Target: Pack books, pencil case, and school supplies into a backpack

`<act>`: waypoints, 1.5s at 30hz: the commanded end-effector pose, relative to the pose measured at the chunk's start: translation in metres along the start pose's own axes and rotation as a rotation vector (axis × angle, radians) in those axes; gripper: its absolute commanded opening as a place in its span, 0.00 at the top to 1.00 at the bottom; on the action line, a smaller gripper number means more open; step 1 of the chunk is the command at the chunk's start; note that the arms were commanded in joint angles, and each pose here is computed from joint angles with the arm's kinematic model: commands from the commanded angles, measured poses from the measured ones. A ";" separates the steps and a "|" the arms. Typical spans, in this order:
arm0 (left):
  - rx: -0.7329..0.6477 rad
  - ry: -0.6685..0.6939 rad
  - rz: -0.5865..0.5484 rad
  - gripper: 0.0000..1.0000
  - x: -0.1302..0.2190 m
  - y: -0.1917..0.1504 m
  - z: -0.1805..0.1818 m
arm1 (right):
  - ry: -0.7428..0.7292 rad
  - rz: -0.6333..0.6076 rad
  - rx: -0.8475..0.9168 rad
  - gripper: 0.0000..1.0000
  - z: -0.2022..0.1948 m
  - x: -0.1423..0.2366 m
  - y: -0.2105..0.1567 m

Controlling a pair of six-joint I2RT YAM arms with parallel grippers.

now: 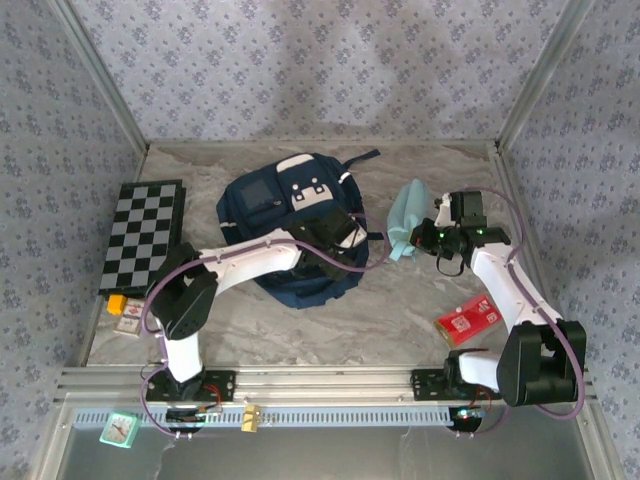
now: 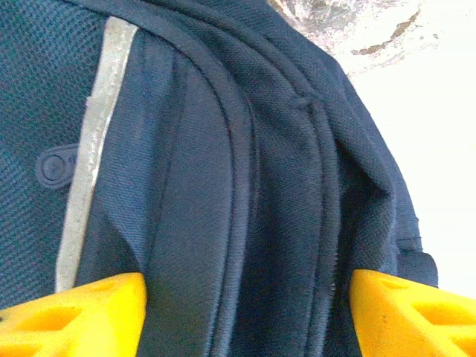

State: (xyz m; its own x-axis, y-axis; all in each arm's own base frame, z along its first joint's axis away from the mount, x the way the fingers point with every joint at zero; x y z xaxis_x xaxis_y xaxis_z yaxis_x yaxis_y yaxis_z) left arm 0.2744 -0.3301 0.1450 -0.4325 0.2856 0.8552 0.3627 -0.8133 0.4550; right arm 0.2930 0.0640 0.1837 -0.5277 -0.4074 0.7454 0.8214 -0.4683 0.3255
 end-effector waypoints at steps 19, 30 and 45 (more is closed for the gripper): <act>0.037 -0.122 0.018 0.84 -0.020 0.000 0.003 | 0.029 -0.037 0.023 1.00 0.011 0.022 0.003; 0.090 -0.031 -0.078 1.00 0.021 0.024 0.018 | 0.042 -0.040 0.041 1.00 0.016 0.034 0.000; 0.324 0.217 -0.320 1.00 0.133 0.069 0.069 | 0.244 0.218 0.135 1.00 0.059 0.055 -0.057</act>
State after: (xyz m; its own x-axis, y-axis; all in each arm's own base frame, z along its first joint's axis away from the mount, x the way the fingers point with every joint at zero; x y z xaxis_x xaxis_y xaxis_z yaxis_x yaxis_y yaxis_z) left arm 0.2980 -0.3157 0.2597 -0.6299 0.3386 0.6990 0.4325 -0.5946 0.6778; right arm 0.2431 0.0948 0.2261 -0.4287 -0.5826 0.6905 0.9002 -0.3397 0.2723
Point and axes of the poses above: each hand's point on the last joint's axis, 136 mm out from that joint toward the fingers, its own x axis back along the fingers, its own z axis along the line the jaws close on, y = z × x, the point moved 5 cm from there along x, back along the fingers, and after that the axes turned 9 degrees about -x, right-handed, at the moved point
